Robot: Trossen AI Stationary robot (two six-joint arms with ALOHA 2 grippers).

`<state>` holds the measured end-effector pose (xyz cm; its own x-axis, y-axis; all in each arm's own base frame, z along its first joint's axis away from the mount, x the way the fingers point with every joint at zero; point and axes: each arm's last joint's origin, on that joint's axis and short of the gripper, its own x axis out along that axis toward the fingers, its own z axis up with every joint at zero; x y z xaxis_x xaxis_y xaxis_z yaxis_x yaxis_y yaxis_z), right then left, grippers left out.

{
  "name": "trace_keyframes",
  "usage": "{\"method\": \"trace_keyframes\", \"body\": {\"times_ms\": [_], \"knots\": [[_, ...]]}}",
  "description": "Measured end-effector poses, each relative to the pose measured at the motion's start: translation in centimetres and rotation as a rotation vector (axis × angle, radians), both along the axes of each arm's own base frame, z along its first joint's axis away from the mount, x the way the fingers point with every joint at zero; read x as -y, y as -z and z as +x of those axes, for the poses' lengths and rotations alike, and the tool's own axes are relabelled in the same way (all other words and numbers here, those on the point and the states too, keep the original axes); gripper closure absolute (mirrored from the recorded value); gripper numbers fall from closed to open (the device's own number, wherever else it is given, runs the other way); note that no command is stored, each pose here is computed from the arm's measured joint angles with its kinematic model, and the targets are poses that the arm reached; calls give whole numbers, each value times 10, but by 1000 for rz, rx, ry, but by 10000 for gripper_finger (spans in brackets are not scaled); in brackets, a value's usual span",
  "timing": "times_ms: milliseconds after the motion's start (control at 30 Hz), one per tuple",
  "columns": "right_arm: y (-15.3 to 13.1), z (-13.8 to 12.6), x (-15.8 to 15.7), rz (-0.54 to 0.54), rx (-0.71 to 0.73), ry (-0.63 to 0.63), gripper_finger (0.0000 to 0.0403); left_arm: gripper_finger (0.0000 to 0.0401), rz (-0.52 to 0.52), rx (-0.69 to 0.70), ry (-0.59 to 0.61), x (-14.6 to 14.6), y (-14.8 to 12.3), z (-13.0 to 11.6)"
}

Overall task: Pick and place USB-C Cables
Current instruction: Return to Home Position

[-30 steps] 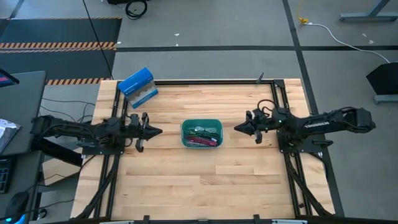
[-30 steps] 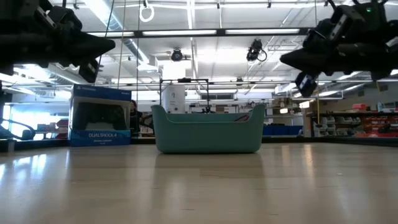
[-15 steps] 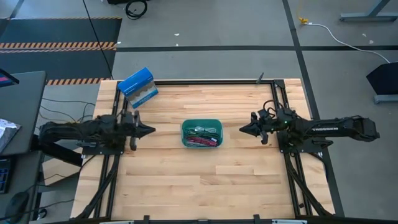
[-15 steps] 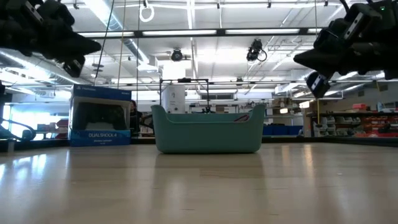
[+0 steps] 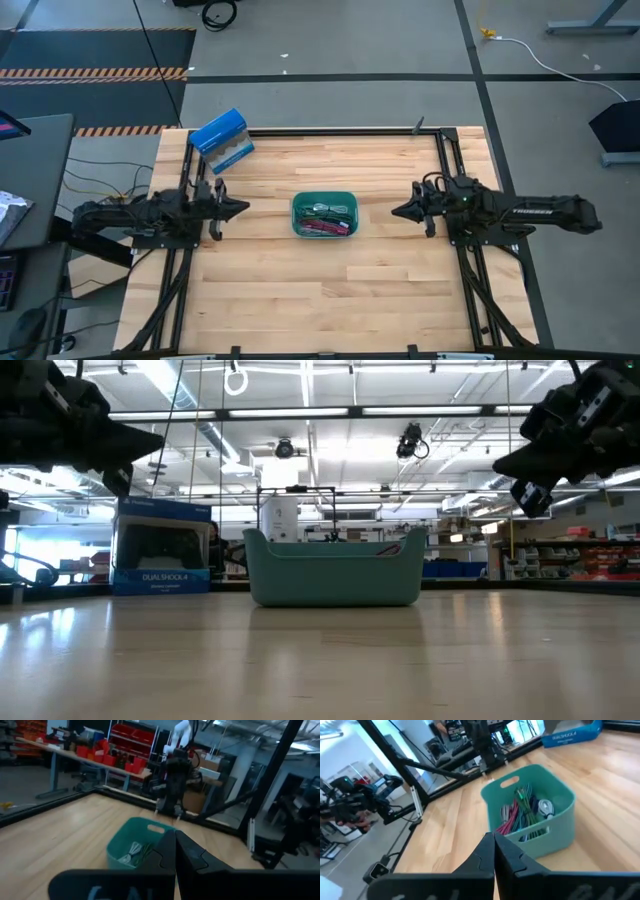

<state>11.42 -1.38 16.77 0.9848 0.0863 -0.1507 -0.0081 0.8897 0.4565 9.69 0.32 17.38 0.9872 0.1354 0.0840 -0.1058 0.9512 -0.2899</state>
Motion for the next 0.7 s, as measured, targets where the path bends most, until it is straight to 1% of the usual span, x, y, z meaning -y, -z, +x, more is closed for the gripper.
{"method": "trace_keyframes", "body": {"times_ms": [167,233,300,467,567,700], "knots": [[8,-4,-1,-9,62,29,403,401,5,-35,14,0,3,0],[12,-5,-2,-17,32,17,403,401,12,-41,15,0,3,0],[12,-6,-4,-31,29,1,403,401,26,-43,14,0,3,0],[11,-7,-7,-42,47,-23,403,398,20,-53,2,0,4,1],[11,-7,-9,-28,45,-29,403,386,3,-51,-3,0,4,1],[10,-7,-12,5,45,-34,403,374,11,-44,-5,0,3,1]]}}
